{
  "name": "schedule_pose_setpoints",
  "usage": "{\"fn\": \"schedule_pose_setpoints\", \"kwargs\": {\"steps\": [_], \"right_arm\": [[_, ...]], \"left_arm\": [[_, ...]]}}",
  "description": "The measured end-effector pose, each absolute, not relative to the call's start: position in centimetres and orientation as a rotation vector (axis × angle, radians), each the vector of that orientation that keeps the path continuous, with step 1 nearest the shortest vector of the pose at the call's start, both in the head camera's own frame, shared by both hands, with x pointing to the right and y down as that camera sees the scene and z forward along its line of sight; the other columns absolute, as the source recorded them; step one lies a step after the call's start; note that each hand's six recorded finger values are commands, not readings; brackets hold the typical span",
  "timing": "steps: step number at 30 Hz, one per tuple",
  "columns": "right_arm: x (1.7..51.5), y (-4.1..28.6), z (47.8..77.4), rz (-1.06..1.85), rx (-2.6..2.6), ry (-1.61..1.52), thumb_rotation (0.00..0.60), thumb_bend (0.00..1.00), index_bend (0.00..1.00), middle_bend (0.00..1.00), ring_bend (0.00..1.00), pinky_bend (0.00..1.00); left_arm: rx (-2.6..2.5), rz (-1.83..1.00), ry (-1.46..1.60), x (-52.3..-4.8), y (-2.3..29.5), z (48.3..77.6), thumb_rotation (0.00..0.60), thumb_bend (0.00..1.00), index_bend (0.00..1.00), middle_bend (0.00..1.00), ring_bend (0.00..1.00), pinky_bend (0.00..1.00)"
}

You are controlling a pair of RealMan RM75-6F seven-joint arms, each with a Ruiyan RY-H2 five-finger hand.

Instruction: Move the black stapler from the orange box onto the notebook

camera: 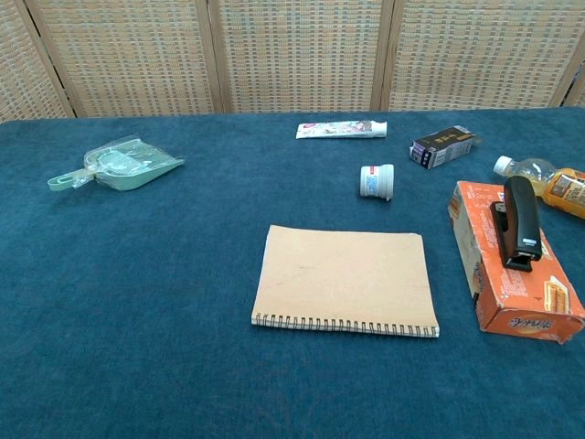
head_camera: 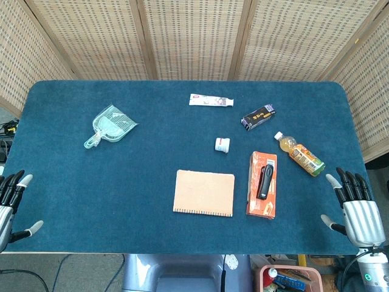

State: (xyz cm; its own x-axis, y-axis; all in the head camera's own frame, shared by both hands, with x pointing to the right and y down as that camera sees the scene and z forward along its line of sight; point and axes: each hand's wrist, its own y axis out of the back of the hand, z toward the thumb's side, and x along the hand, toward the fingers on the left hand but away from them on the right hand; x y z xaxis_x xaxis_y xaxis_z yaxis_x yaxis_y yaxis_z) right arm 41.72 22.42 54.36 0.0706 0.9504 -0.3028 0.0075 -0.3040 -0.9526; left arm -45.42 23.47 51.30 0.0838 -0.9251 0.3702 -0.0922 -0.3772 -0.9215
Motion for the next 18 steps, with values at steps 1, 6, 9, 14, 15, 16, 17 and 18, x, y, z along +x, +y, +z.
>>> {"fn": "schedule_pose_setpoints", "kwargs": {"steps": [1,6,9,14,15,16,17,18], "right_arm": [[41.7,22.4,54.4,1.37,-1.48,-1.007,0.6,0.0,0.0,0.0,0.0,0.0],[41.5,22.5,54.7,1.37,-1.495,-0.99,0.6,0.0,0.0,0.0,0.0,0.0],[41.1,22.4,55.1,1.356,-1.513,-0.955,0.6,0.0,0.0,0.0,0.0,0.0],[40.1,21.4,56.6,1.256,-1.557,-0.818,0.6,0.0,0.0,0.0,0.0,0.0],[39.9,21.2,57.0,1.232,-1.571,-0.787,0.6,0.0,0.01,0.0,0.0,0.0],[39.7,20.9,57.5,1.208,-1.587,-0.756,0.6,0.0,0.01,0.0,0.0,0.0],[39.5,20.6,58.1,1.172,-1.612,-0.713,0.6,0.0,0.01,0.01,0.0,0.0],[39.1,20.3,58.6,1.142,-1.633,-0.675,0.6,0.0,0.01,0.01,0.0,0.0]], "left_arm": [[-1.602,-1.382,1.032,-45.4,23.5,51.3,0.6,0.0,0.0,0.0,0.0,0.0],[-1.603,-1.386,1.031,-45.4,23.4,51.4,0.6,0.0,0.0,0.0,0.0,0.0],[-1.602,-1.387,1.042,-45.5,23.4,51.3,0.6,0.0,0.0,0.0,0.0,0.0],[-1.6,-1.38,1.053,-45.5,23.1,51.2,0.6,0.0,0.0,0.0,0.0,0.0],[-1.599,-1.382,1.054,-45.5,23.0,51.2,0.6,0.0,0.0,0.0,0.0,0.0],[-1.597,-1.387,1.055,-45.6,22.9,51.3,0.6,0.0,0.0,0.0,0.0,0.0],[-1.595,-1.392,1.055,-45.6,22.8,51.4,0.6,0.0,0.0,0.0,0.0,0.0],[-1.592,-1.399,1.056,-45.7,22.7,51.5,0.6,0.0,0.0,0.0,0.0,0.0]]}}
